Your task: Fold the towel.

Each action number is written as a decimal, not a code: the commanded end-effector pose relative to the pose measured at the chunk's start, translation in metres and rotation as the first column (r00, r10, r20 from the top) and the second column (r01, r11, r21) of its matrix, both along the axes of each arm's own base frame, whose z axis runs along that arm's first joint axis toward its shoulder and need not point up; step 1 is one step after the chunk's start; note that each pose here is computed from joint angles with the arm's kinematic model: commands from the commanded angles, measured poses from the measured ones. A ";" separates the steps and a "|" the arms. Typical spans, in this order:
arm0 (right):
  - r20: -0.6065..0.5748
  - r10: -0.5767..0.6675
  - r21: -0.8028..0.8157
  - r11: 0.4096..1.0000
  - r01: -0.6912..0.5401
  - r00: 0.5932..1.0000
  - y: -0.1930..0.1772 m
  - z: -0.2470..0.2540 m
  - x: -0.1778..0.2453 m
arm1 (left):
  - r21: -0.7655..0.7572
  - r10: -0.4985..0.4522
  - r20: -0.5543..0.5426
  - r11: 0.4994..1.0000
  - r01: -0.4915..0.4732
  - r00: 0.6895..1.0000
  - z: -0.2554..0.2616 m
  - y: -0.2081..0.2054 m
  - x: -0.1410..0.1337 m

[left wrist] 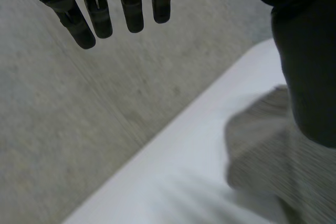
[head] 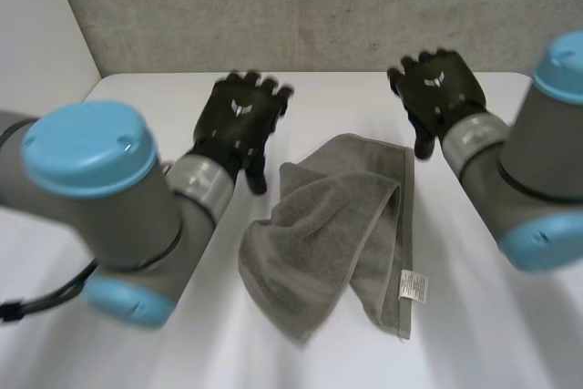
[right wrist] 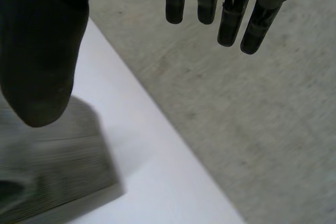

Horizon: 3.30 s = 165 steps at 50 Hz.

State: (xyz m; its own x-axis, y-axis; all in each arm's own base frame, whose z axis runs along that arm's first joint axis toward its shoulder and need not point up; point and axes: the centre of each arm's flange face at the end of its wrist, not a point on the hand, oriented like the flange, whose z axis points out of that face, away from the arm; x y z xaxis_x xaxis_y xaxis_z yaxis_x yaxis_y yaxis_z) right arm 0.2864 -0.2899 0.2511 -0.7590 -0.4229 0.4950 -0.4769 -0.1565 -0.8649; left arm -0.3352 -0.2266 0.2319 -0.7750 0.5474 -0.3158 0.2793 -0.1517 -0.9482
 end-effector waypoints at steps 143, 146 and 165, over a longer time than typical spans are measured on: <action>0.094 0.096 0.151 0.982 -0.109 0.991 0.073 -0.050 -0.009 | 0.113 0.254 -0.057 0.962 -0.247 0.966 -0.037 -0.028 0.045; 0.038 0.092 0.144 0.985 -0.096 0.995 0.055 -0.044 -0.011 | 0.092 0.259 -0.071 0.963 -0.253 0.963 -0.029 -0.036 0.044; 0.060 0.084 -0.703 0.711 -0.017 0.995 -0.047 0.129 0.018 | -0.372 0.187 -0.514 0.831 -0.413 0.837 0.173 -0.121 0.071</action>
State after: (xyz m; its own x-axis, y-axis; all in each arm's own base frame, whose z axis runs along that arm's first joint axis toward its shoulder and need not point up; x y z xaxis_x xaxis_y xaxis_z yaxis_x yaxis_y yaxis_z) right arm 0.2988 -0.3386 0.3228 -0.7244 -0.1934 0.6617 -0.5037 -0.5069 -0.6995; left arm -0.2852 -0.3526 0.3272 -0.9694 0.1750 -0.1721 0.0977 -0.3679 -0.9247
